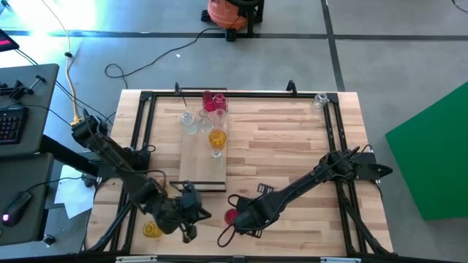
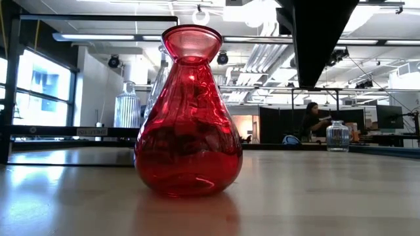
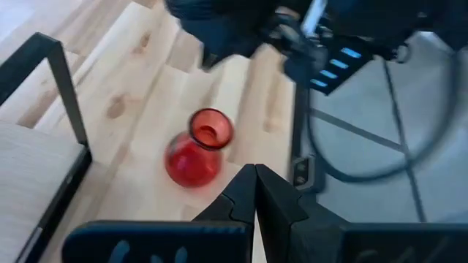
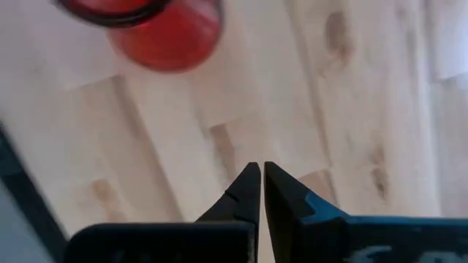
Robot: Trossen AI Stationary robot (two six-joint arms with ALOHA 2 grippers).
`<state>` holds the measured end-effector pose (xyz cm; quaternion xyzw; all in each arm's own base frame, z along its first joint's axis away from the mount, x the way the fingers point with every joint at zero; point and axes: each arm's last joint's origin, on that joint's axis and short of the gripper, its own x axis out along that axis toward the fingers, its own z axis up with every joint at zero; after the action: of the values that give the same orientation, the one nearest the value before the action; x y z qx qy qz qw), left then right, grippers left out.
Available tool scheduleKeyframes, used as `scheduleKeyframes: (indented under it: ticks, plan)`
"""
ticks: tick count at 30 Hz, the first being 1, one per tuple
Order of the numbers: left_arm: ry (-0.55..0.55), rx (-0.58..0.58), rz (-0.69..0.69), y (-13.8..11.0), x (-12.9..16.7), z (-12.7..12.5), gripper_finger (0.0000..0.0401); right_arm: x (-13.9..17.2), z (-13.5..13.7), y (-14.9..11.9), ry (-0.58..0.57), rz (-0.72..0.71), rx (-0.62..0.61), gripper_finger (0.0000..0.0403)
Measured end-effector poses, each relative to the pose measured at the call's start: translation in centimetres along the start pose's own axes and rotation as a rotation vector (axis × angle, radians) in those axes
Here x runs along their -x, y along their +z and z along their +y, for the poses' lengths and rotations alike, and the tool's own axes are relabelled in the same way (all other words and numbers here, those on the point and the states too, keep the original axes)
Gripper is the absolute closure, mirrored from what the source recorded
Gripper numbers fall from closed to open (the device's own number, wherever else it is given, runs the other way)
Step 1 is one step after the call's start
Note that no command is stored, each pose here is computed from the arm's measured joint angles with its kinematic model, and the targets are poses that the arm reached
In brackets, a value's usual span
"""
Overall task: Sort vases onto shelf
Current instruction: Put the red vase on the shelf aligned with the other red vase
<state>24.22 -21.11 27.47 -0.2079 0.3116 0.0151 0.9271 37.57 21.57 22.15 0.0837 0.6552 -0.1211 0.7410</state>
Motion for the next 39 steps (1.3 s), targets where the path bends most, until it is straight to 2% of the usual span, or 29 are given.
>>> scheduleKeyframes:
  ticks: [3, 8, 11, 16, 20, 23, 29, 39]
  plan:
    - [-0.059, -0.003, -0.014, 0.2, 2.0, -0.5, 0.0401, 0.0, 0.1, -0.1, -0.024, -0.027, -0.009, 0.0403]
    - [-0.164, -0.053, -0.054, 1.2, 5.8, -0.7, 0.0401, 0.1, 0.5, -0.2, -0.031, -0.073, 0.064, 0.0403]
    - [-0.228, -0.146, -0.087, 2.0, 8.0, -0.4, 0.0401, 0.1, 0.7, 0.0, -0.018, -0.091, 0.106, 0.0403]
    - [-0.334, -0.319, -0.064, 3.4, 10.3, 1.0, 0.0401, 0.1, 1.0, 0.3, -0.002, -0.135, 0.171, 0.0403]
    - [-0.290, -0.436, 0.020, 4.0, 11.0, 3.4, 0.0401, 0.2, 1.4, 0.7, 0.024, -0.184, 0.253, 0.0403]
    - [-0.233, -0.479, 0.089, 4.1, 11.5, 5.1, 0.0401, 0.2, 1.0, 1.0, 0.016, -0.181, 0.265, 0.0403]
    - [-0.253, -0.492, 0.127, 4.3, 13.1, 6.6, 0.0401, -0.8, 0.1, 1.7, -0.008, -0.178, 0.244, 0.0403]
    - [-0.311, -0.449, 0.088, 4.4, 15.5, 7.3, 0.0401, -4.2, -0.4, 2.3, 0.083, -0.169, 0.179, 0.0403]
